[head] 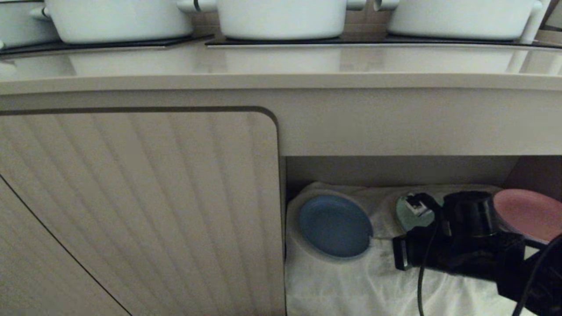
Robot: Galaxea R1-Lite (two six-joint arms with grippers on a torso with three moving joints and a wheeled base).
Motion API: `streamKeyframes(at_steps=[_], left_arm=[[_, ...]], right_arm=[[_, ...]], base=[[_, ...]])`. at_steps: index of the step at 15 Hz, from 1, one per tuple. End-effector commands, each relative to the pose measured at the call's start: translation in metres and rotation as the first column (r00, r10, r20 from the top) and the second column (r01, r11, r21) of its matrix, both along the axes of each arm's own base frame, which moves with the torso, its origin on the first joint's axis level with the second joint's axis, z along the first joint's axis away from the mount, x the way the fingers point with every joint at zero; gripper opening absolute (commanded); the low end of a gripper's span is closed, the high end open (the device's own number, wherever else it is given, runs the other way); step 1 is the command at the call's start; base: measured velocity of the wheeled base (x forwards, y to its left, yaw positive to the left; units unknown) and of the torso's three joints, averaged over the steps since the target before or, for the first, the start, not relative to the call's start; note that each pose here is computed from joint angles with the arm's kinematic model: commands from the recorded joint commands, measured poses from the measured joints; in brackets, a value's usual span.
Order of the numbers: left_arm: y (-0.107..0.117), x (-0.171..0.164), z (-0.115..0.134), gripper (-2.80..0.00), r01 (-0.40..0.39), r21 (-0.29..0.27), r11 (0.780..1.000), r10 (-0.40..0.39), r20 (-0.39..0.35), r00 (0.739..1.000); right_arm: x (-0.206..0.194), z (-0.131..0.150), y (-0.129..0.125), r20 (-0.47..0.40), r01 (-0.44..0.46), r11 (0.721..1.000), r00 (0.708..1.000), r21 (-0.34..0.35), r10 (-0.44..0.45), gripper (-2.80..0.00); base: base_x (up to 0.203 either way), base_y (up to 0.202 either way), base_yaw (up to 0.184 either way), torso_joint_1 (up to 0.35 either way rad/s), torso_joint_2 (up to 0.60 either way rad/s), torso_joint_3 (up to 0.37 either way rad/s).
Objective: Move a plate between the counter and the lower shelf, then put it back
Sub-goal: Pick up the plate in the cupboard
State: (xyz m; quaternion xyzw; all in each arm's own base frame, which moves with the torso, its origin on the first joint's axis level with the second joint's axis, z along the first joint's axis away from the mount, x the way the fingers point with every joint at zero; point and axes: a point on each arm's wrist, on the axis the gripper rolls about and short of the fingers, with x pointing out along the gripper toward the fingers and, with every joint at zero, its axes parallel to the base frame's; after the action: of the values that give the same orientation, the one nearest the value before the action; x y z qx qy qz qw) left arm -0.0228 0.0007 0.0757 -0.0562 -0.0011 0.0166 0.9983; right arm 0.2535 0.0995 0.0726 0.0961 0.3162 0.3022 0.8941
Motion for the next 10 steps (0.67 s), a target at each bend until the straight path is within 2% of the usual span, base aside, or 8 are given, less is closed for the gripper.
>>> streamKeyframes(at_steps=[1,6,10], left_arm=[[0.000,0.000,0.000,-2.80,-0.001,-0.001,1.000,0.001,0.000,1.000],[0.000,0.000,0.000,-2.80,-0.001,-0.001,1.000,0.001,0.001,1.000],[0.000,0.000,0.000,-2.80,-0.001,-0.001,1.000,0.001,0.000,1.000]], right_arm=[[0.010,-0.013,0.004,-0.032,-0.002,1.000,0.999,-0.010,0.001,-2.80],[0.020,-0.028,0.006,-0.056,0.020,0.999,0.998,-0.033,-0.022,-2.80],[0.029,-0.035,0.005,-0.024,0.033,0.999,0.999,-0.021,-0.034,-2.80]], base=[[0.000,0.000,0.000,0.000,0.00,0.000],[0.000,0.000,0.000,0.000,0.00,0.000],[0.000,0.000,0.000,0.000,0.00,0.000]])
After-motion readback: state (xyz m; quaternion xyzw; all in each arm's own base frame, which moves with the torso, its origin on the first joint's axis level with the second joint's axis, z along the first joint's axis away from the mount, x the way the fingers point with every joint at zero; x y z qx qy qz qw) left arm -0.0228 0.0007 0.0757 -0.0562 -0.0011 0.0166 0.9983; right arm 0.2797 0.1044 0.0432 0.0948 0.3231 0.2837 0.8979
